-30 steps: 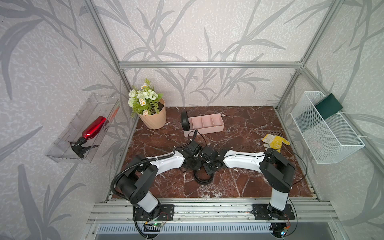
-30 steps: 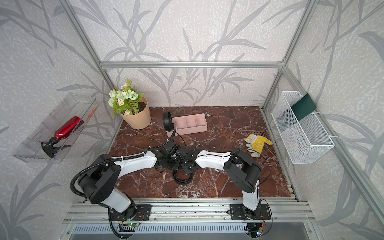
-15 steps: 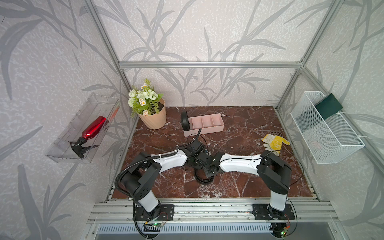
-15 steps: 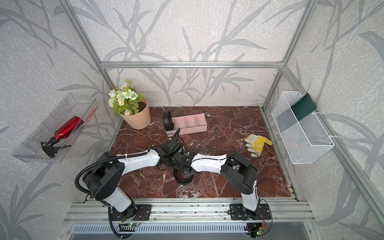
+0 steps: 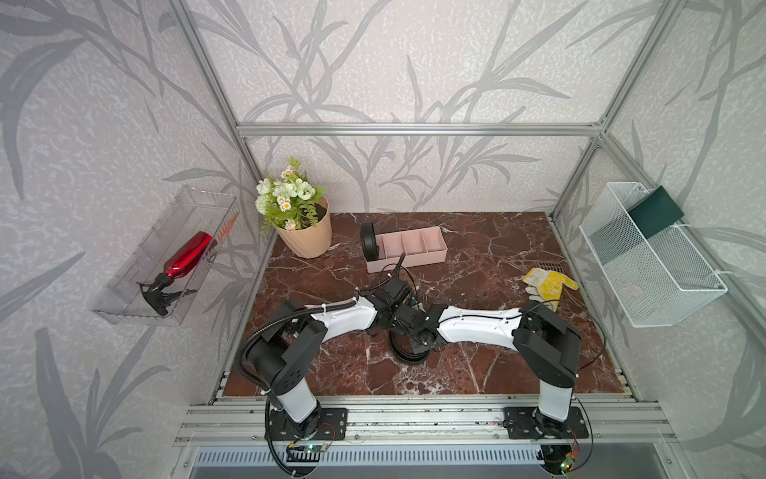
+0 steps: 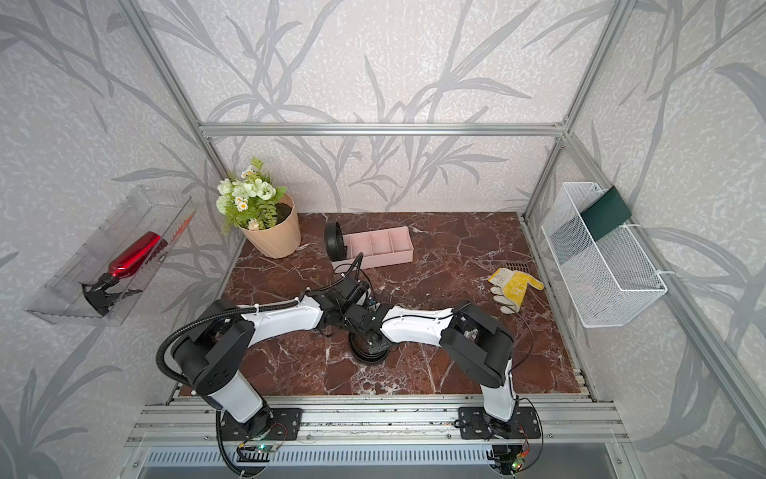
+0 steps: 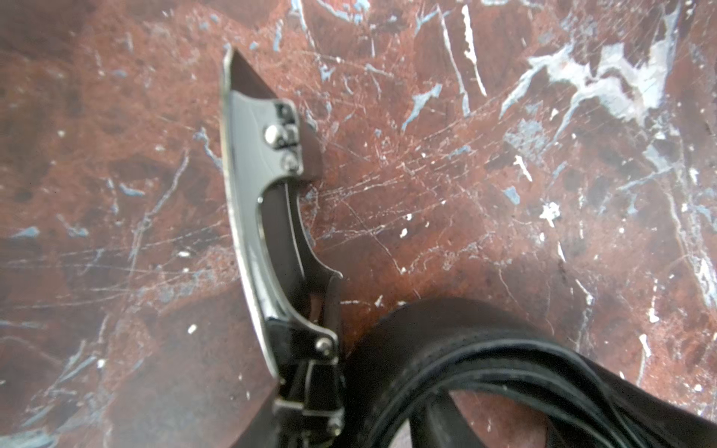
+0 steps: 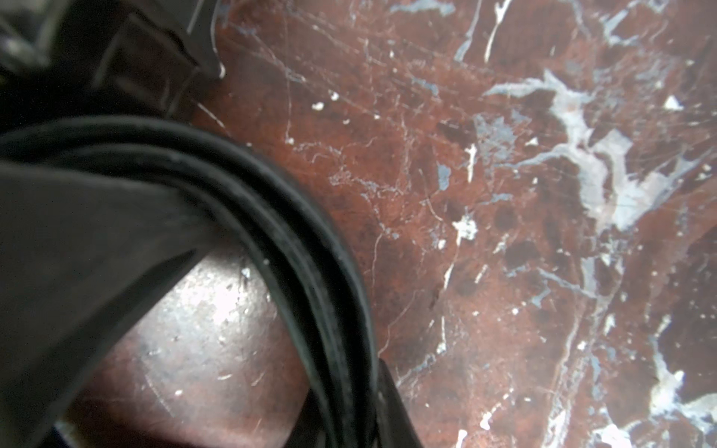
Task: Place the belts into the storage roll
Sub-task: Pick up the belt from the center of the board.
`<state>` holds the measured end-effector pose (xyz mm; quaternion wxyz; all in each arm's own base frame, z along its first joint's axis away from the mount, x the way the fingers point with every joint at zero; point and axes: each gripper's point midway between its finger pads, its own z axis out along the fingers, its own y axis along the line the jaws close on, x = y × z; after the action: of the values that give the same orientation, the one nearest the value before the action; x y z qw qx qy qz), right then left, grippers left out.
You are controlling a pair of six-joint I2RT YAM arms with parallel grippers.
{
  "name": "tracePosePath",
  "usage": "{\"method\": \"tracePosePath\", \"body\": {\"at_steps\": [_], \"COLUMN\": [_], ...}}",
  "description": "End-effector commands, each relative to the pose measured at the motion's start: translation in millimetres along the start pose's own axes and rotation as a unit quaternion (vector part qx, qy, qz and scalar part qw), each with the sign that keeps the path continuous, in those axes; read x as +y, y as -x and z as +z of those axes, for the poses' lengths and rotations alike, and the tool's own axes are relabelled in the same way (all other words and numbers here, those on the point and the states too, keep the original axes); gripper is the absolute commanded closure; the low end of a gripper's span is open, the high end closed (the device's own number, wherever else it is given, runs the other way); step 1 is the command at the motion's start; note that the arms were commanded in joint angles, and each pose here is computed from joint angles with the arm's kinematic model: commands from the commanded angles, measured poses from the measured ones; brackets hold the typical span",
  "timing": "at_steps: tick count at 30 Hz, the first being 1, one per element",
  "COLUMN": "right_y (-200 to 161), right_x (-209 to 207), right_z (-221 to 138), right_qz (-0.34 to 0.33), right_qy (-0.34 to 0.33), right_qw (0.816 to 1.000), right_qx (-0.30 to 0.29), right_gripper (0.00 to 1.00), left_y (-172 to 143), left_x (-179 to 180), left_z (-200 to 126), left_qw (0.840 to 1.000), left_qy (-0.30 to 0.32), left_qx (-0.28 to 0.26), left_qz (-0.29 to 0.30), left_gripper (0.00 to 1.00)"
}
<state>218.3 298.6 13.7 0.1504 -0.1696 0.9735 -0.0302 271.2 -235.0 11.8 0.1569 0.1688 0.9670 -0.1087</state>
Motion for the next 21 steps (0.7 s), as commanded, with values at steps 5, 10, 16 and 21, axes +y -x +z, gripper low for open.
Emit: {"method": "tracePosePath", "body": {"at_steps": [5, 10, 16, 21], "right_y": [-50, -43, -42, -49], "right_x": [-14, -4, 13, 17], "right_z": [16, 12, 8, 8], "right_qz": [-0.05, -0.066, -0.1, -0.083], "right_qy": [-0.051, -0.024, 0.029, 0.063], "right_qw": [0.993, 0.996, 0.993, 0.993], "right_qx": [0.094, 0.062, 0.05, 0.063], "right_gripper": [1.0, 1.0, 1.0, 0.85], "left_y": [-77, -75, -78, -77], "left_x": [65, 62, 61, 59], "left_z": [27, 33, 44, 46], "left_qw": [0.98, 0.981, 0.978, 0.977], "left_qy": [0.164, 0.155, 0.154, 0.151], "left_qx": [0.109, 0.118, 0.14, 0.147], "left_qz": [-0.009, -0.003, 0.008, 0.013], "left_gripper": [0.61, 0.79, 1.0, 1.0]}}
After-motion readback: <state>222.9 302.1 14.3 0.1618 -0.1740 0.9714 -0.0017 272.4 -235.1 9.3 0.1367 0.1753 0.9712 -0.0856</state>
